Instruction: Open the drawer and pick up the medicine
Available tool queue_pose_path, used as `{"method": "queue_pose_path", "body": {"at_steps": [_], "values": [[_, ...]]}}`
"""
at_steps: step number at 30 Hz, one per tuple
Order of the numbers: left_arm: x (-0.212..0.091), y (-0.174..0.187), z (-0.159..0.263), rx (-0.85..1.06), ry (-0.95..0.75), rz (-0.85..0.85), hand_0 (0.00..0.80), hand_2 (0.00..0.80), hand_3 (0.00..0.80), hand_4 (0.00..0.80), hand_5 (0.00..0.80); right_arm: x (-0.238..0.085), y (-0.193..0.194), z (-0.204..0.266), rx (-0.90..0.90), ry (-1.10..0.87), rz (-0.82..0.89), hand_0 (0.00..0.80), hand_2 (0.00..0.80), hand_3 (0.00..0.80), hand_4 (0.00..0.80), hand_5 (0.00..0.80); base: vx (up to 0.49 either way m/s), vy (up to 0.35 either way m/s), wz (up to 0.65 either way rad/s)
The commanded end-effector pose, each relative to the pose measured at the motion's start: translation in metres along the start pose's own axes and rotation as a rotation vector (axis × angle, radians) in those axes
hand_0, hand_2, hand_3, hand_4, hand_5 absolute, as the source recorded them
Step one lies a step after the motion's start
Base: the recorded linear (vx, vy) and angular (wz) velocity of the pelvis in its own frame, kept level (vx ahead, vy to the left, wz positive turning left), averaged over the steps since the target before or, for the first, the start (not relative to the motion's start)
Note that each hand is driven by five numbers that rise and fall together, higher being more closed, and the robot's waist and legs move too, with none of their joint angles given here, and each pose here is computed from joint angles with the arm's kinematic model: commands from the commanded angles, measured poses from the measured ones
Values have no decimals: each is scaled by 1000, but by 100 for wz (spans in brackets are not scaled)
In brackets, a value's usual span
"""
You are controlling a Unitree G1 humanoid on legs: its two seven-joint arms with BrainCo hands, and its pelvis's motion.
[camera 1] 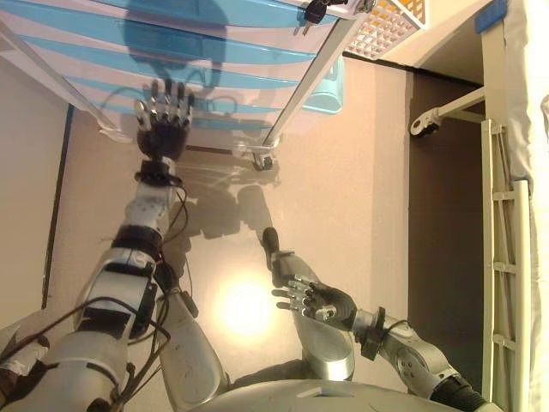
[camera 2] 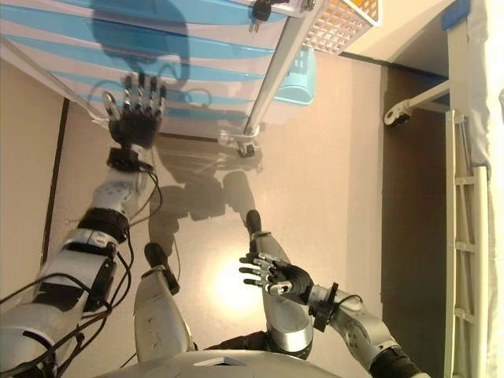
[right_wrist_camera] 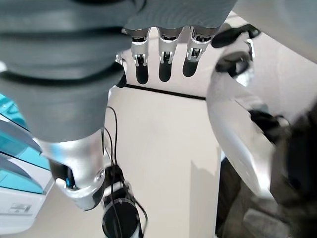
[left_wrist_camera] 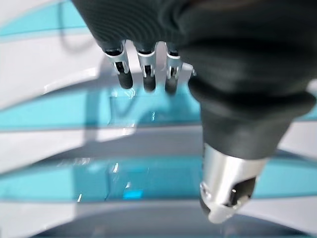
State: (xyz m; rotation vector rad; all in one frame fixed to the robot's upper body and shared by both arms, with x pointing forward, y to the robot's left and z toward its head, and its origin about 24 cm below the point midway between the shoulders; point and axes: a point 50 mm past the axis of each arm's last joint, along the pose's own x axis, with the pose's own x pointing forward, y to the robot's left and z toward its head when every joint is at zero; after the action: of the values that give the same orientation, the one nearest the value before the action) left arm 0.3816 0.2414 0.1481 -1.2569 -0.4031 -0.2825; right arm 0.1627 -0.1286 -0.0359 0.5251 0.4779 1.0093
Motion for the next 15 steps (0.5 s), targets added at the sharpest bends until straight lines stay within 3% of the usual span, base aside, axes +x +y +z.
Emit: {"method": "queue_pose_path", "body": {"at_steps": [1, 7, 15], "values": [[35, -54, 39, 73, -110, -174, 0, 0, 0, 0, 0, -5, 20, -7, -3, -36, 122, 0, 0, 0, 0, 0, 15, -62, -2], [58, -99, 59, 190, -149, -256, 0, 0, 0, 0, 0, -14, 23, -24, 11, -38, 141, 0, 0, 0, 0, 0, 6, -62, -2], [67, -136, 50, 267, -113, -374, 0, 0, 0, 0, 0, -12, 29, -35, 29, -60, 157, 0, 0, 0, 0, 0, 2, -61, 3]]}}
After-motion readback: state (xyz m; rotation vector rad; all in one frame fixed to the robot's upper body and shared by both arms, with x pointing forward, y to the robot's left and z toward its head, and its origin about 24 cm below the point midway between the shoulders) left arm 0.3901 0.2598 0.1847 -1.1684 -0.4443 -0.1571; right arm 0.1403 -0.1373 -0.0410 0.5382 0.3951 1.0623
